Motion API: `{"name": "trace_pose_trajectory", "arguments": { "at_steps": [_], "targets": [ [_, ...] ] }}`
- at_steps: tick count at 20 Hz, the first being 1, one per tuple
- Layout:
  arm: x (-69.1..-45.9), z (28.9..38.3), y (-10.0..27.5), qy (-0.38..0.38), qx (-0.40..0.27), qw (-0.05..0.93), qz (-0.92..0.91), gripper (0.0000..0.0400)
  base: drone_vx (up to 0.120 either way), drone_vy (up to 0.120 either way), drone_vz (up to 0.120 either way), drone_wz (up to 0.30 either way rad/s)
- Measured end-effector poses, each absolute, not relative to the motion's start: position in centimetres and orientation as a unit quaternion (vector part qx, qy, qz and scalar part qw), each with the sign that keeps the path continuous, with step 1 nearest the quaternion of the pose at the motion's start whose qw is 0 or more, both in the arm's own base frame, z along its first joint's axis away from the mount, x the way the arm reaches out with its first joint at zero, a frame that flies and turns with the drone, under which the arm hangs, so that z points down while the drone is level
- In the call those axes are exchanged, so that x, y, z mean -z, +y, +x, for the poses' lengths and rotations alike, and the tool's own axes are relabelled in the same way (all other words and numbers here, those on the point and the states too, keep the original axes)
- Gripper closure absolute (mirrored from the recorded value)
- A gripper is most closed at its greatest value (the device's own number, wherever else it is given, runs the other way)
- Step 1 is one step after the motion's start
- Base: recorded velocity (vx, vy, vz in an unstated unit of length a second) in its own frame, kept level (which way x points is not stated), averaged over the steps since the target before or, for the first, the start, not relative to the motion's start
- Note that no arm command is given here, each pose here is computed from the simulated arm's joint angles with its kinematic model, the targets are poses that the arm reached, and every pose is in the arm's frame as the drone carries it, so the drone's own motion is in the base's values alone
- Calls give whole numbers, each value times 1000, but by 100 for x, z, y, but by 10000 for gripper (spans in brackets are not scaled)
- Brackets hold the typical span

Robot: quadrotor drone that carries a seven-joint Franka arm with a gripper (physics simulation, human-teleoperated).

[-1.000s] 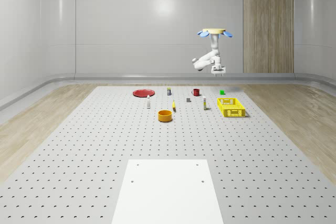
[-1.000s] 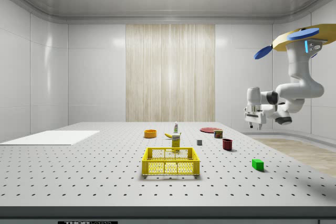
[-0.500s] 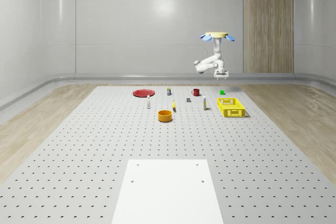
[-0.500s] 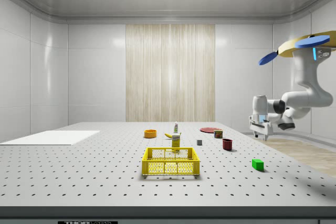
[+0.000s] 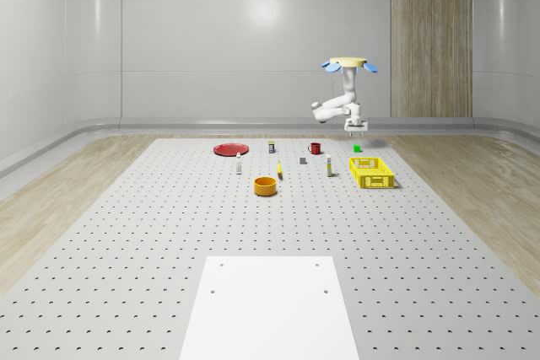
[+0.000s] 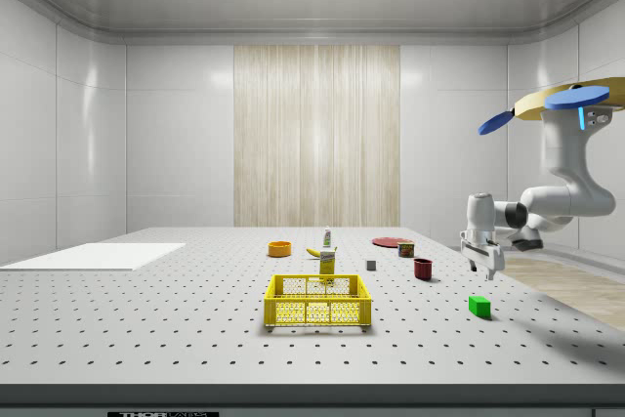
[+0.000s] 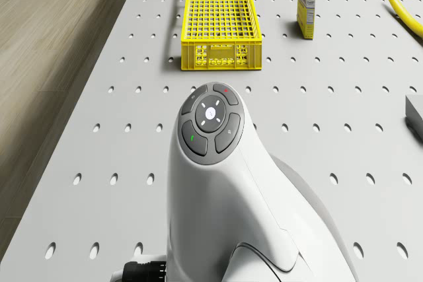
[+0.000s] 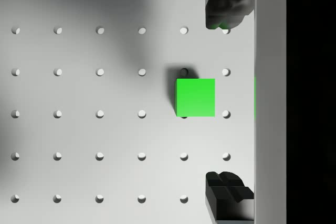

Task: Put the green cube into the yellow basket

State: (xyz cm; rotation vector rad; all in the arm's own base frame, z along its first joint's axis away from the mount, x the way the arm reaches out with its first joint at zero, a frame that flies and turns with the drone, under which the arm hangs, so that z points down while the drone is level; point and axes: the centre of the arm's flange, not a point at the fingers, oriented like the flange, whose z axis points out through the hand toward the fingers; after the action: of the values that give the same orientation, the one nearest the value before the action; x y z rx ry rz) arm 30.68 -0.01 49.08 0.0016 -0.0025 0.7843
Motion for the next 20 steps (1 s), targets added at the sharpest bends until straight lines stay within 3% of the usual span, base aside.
{"name": "trace_pose_trajectory", "arguments": {
  "at_steps": [4, 11, 17, 20],
  "targets": [
    [-4908, 3068, -1, -1, -382, 924, 1, 0, 0, -40, -120, 0],
    [-4907, 3068, -1, -1, -382, 924, 0, 0, 0, 17, -120, 0],
    [-5030, 3068, -2, -1, -382, 924, 0, 0, 0, 0, -7, 0],
    [-5102, 3111, -1, -1, -382, 924, 0, 0, 0, 0, 0, 0]
  ]
}}
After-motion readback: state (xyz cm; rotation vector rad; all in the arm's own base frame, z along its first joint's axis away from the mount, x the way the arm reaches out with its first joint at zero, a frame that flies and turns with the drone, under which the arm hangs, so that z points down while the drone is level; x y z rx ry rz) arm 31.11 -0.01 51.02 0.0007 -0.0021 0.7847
